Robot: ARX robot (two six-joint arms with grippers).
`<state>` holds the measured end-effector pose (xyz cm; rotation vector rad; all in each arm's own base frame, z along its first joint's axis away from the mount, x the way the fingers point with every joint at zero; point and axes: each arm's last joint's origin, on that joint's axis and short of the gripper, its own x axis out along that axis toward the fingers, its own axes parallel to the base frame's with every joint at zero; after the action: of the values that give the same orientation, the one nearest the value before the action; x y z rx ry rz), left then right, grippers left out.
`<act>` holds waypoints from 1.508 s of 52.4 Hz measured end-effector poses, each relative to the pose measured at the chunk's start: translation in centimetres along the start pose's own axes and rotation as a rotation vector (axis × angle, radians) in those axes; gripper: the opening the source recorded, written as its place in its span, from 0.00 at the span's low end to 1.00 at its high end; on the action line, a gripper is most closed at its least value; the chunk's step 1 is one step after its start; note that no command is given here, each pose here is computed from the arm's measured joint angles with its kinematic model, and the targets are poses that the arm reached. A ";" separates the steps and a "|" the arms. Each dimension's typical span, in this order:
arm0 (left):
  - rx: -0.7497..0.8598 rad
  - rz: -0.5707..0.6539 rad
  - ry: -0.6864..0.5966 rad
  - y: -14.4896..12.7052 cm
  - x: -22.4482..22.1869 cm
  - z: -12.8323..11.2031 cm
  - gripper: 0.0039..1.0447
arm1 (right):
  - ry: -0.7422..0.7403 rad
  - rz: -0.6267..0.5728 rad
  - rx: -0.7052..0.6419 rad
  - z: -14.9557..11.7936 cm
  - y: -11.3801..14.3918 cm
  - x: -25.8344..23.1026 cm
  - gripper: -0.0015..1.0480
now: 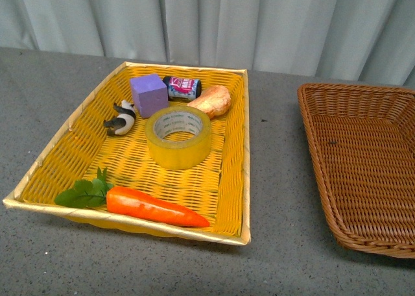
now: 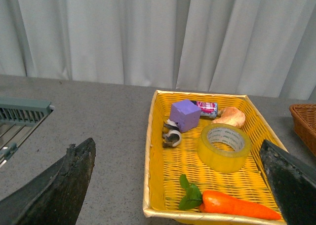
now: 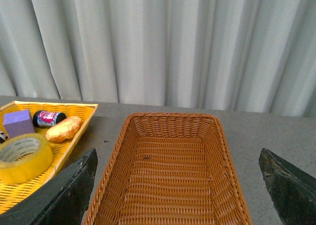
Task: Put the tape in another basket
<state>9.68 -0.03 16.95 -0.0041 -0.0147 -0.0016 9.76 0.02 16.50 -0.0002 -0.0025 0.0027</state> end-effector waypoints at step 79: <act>0.000 0.000 0.000 0.0 0.0 0.0 0.94 | 0.000 0.000 0.000 0.0 0.0 0.0 0.91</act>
<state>9.68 -0.03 16.95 -0.0037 -0.0147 -0.0016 9.76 0.02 16.50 -0.0002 -0.0025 0.0027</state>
